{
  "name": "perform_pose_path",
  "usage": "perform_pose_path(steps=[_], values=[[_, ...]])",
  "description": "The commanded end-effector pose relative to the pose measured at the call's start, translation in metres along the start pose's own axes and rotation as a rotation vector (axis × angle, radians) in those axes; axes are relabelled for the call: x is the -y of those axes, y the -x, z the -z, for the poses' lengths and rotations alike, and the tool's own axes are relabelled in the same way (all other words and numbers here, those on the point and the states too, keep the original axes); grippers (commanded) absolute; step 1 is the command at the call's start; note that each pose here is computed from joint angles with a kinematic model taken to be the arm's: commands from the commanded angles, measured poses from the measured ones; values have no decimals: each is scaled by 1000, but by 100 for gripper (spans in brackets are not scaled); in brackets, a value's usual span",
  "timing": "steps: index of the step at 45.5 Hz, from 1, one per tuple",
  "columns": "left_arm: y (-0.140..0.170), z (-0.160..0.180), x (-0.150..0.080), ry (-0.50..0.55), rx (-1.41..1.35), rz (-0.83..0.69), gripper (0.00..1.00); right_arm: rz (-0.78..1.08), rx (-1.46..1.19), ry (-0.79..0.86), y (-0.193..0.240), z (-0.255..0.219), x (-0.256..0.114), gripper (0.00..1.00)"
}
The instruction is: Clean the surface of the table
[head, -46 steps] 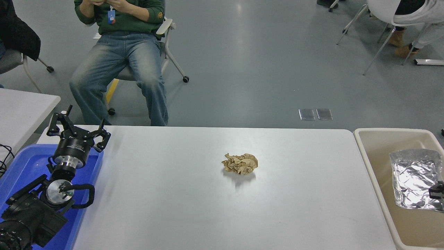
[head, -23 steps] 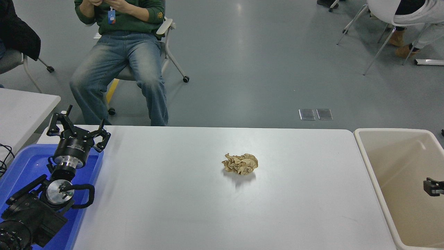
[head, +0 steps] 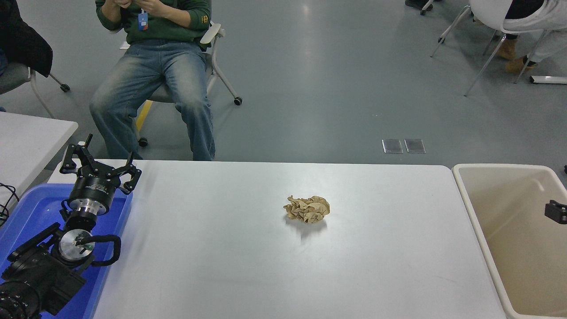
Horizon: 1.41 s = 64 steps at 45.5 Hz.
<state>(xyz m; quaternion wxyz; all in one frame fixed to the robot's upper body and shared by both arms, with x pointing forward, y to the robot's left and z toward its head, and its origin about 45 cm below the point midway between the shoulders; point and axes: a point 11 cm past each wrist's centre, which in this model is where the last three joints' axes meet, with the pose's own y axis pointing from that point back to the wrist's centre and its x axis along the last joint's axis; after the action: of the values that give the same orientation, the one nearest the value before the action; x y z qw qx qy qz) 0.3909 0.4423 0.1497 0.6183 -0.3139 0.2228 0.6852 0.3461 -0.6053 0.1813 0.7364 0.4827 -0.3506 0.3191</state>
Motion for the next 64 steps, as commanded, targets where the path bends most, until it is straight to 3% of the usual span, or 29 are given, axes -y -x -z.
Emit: perform_pose_path(steps=[1,13,21,36,44,48,55,64], values=[[0,0,0,1,0,0,100,-69,61,37,-37,-19,-4,100],[0,0,0,0,0,0,100,-188,300,64,-91,-41,-12,100],[0,0,0,1,0,0,100,-244,465,35,-96,-38,-10,100],[0,0,0,1,0,0,100,-485,1222,-128,-107,-23,-10,100],[0,0,0,1,0,0,100,-402,1544,-194,-97,17,1,100],[0,1,-1,-2,-1,-1,100,-358,1768,-307,-104,48,1,100],[0,0,0,1,0,0,100,-226,1920,-530,-104,111,-8,100],[0,0,0,1,0,0,100,-89,2046,-677,-89,179,-23,100]])
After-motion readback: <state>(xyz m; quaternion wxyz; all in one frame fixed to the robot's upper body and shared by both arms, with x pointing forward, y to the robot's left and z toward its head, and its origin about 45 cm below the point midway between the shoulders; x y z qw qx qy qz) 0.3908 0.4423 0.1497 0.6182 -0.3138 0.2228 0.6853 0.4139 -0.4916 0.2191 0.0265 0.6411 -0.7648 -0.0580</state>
